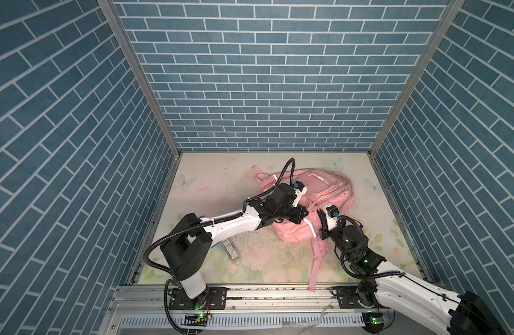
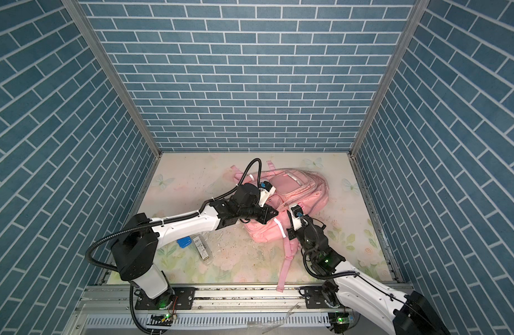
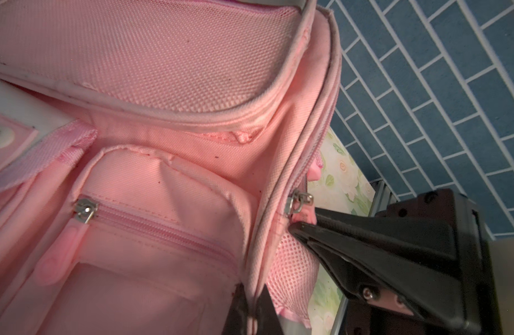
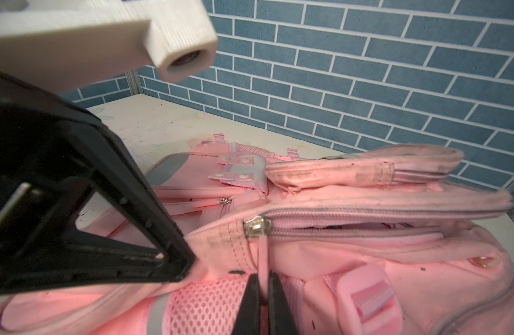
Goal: Pack books, pencil case, and school supplies into a backpack
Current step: Zip the student bag at the center of the table.
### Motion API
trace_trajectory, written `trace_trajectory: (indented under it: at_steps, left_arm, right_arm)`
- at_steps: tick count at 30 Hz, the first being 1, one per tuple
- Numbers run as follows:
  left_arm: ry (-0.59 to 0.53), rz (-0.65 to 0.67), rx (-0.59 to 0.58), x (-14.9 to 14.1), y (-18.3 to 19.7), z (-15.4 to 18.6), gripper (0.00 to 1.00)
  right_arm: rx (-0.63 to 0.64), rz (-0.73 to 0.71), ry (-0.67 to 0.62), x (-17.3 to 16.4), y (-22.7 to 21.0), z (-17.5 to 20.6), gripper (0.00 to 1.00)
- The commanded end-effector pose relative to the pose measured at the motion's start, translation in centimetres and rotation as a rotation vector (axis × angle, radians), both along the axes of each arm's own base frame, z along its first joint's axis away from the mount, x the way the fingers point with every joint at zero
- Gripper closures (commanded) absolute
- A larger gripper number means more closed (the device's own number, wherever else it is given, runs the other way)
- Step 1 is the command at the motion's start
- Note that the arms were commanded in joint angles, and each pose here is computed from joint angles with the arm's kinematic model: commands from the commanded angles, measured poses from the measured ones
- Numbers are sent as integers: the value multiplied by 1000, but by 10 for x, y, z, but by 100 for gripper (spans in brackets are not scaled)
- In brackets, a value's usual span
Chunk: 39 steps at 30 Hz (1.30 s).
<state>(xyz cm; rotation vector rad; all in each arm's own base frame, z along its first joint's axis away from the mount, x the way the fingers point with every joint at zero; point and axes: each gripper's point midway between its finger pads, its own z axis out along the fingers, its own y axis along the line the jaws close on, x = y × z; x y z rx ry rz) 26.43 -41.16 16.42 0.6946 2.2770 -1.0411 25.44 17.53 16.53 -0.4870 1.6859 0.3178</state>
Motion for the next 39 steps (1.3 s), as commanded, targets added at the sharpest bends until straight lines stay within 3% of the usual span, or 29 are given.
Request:
trace_trajectory:
  at_steps: [1, 8, 18, 24, 30, 37, 38, 39]
  left_arm:
    - [-145, -30, -32, 4, 1, 49, 100]
    - [-186, -45, 160, 21, 41, 19, 100]
    - [-311, -201, 370, 34, 74, -1, 100]
    - [-431, -298, 462, 45, 79, -6, 100]
    - [-571, -307, 534, 82, 89, -1, 100]
    - [-585, -258, 548, 121, 102, 1, 100]
    - [-580, -243, 548, 126, 104, 1, 98]
    - [-566, -210, 546, 131, 107, 2, 84]
  right_arm:
    - [73, -1, 25, 2, 1, 5, 100]
    - [134, -187, 112, 14, -38, -4, 100]
    - [211, -393, 214, 27, -87, -14, 100]
    - [184, -197, 230, 28, -54, -13, 100]
    - [186, -61, 306, 23, -25, -20, 100]
    - [172, 30, 273, 19, 6, -13, 100]
    - [172, 32, 274, 21, 9, -13, 100]
    - [169, 24, 279, 24, 10, -14, 100]
